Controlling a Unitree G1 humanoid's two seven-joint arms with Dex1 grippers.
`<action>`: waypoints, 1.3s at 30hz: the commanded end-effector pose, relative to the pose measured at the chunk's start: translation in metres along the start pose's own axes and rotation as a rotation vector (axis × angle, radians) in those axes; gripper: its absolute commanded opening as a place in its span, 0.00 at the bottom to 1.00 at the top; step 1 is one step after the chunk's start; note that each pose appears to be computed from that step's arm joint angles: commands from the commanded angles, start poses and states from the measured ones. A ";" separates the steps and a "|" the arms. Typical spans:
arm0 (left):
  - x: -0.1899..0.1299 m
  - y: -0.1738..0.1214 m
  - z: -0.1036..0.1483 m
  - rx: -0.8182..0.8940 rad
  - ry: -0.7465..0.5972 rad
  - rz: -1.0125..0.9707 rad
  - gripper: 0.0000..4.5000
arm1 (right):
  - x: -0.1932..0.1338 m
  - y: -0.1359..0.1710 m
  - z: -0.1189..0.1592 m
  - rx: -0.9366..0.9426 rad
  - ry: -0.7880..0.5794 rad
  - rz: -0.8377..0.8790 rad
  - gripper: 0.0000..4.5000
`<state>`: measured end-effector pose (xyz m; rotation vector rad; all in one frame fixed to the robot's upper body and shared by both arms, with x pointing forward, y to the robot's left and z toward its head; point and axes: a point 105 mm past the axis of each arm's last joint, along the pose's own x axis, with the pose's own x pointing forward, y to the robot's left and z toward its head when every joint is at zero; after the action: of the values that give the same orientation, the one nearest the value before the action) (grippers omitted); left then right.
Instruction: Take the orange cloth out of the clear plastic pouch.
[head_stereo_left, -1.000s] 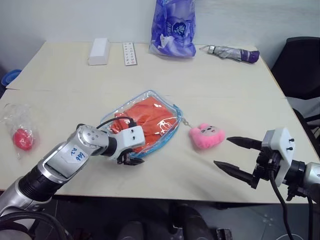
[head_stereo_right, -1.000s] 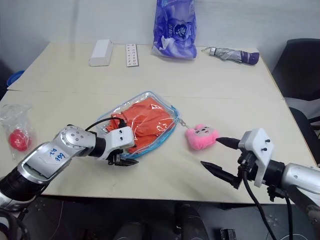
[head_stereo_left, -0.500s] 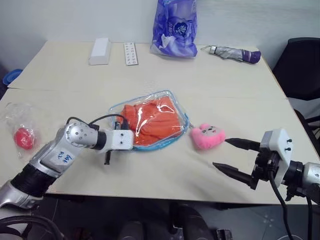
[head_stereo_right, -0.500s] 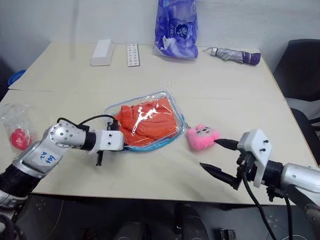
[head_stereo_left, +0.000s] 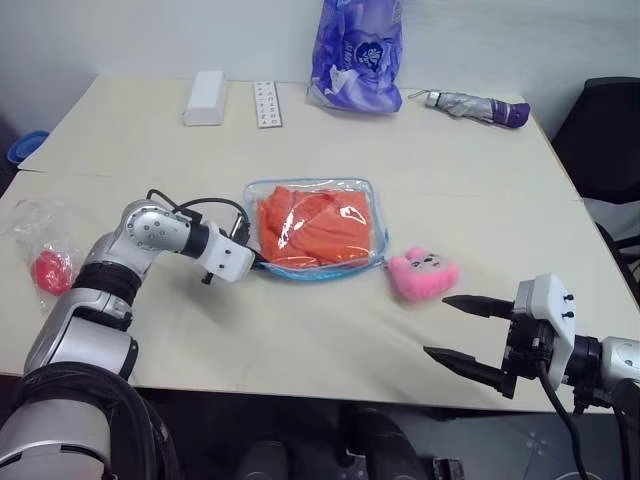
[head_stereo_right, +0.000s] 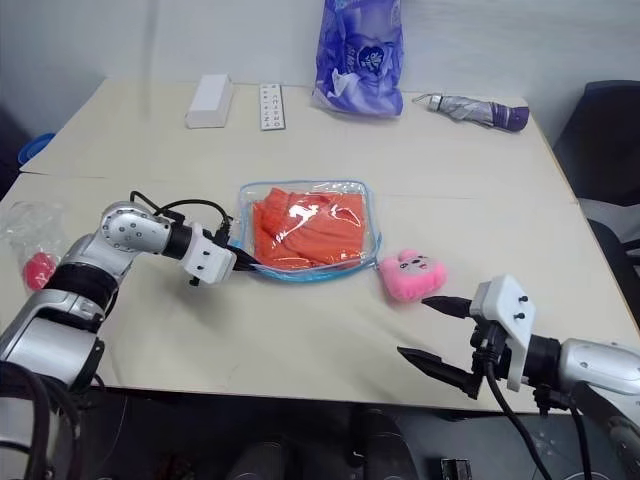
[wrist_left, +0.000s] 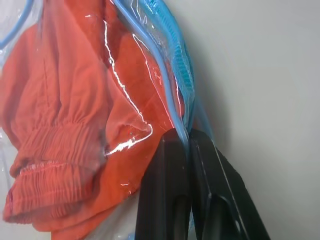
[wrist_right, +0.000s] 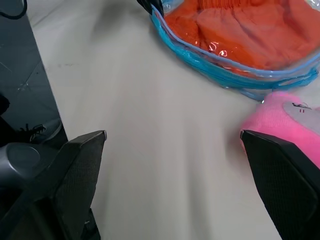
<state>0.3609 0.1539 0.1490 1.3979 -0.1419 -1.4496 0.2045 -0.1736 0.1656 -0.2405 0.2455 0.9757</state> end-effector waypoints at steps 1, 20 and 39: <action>-0.008 0.012 0.006 0.059 -0.027 0.034 0.00 | -0.002 0.002 0.006 -0.035 -0.015 0.002 1.00; -0.044 0.023 0.000 -0.281 -0.072 0.160 0.55 | 0.002 -0.042 0.005 -0.037 -0.056 -0.188 1.00; -0.082 -0.003 0.094 -0.946 -0.404 0.241 0.55 | 0.045 -0.087 -0.039 0.151 -0.048 -0.242 0.45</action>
<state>0.2669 0.1621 0.2171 0.2702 0.1679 -1.3192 0.3001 -0.2010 0.1216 -0.1067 0.2510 0.6923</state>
